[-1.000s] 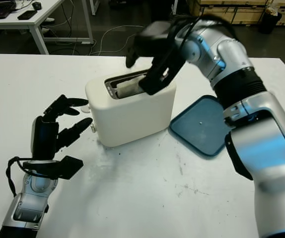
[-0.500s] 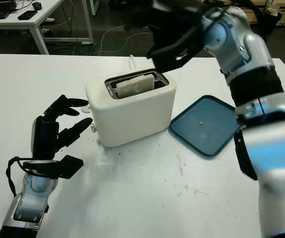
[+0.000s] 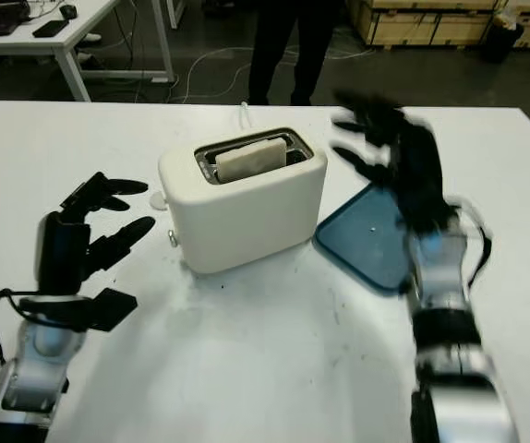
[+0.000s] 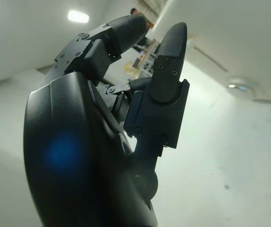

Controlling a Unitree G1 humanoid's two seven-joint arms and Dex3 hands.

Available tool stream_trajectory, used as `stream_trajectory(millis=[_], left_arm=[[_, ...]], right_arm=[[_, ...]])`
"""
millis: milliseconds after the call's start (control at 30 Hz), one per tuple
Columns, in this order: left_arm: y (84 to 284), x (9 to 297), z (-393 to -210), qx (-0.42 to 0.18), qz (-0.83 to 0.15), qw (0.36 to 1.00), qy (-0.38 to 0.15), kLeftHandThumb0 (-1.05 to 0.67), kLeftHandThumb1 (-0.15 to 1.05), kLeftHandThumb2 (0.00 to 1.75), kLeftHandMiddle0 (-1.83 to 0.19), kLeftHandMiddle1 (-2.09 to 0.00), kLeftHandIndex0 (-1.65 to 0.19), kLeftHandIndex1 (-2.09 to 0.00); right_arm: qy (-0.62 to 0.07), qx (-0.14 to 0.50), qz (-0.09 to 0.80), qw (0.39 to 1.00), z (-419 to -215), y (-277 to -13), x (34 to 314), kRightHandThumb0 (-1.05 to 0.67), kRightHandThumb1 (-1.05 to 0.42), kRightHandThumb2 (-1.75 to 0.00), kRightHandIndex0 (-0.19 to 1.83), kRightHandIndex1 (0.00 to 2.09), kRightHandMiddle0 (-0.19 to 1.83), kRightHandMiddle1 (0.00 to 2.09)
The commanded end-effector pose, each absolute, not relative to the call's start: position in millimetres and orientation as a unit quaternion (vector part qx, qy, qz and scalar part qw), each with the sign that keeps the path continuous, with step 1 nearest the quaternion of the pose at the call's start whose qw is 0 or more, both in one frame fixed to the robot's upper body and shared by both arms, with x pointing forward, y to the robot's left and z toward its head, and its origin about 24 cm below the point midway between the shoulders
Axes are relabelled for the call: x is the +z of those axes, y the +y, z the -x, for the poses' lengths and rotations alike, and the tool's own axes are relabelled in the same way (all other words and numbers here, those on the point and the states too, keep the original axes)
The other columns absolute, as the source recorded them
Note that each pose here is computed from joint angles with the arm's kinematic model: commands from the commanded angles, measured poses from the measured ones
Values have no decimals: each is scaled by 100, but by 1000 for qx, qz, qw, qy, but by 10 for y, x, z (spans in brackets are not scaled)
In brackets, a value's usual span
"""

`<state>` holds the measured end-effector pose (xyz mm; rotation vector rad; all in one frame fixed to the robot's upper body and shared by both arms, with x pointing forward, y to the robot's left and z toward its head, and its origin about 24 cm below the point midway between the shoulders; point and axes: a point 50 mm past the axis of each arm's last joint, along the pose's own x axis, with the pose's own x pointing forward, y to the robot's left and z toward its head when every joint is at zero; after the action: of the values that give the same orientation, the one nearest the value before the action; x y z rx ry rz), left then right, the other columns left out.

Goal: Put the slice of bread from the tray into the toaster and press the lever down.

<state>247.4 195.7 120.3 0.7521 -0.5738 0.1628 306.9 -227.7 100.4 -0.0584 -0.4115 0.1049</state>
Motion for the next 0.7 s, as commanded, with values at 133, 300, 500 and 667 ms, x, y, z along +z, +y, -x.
stream_trajectory(millis=[133,300,500,667], left_arm=[[2195,1592,-2534,55,-437,840,-317,-28,78,0,-75,-96,-83,-50],[2291,1803,-2645,17,-481,806,-343,-30,68,0,-106,-75,-111,-30],[2291,1954,-2746,-21,-537,763,-359,-34,64,0,-127,-63,-133,-14],[2208,1947,-2807,-37,-565,745,-352,-42,62,1,-123,-91,-139,-4]], right_arm=[[-160,-27,-46,986,-2689,-2368,838,-23,-92,-17,88,23,81,2],[-145,-26,-40,988,-2632,-2347,794,-26,-92,-15,94,20,87,3],[-146,-12,-36,989,-2687,-2326,826,-29,-92,-13,98,14,87,1],[-147,-9,-32,989,-2732,-2313,869,-29,-92,-13,97,12,87,0]])
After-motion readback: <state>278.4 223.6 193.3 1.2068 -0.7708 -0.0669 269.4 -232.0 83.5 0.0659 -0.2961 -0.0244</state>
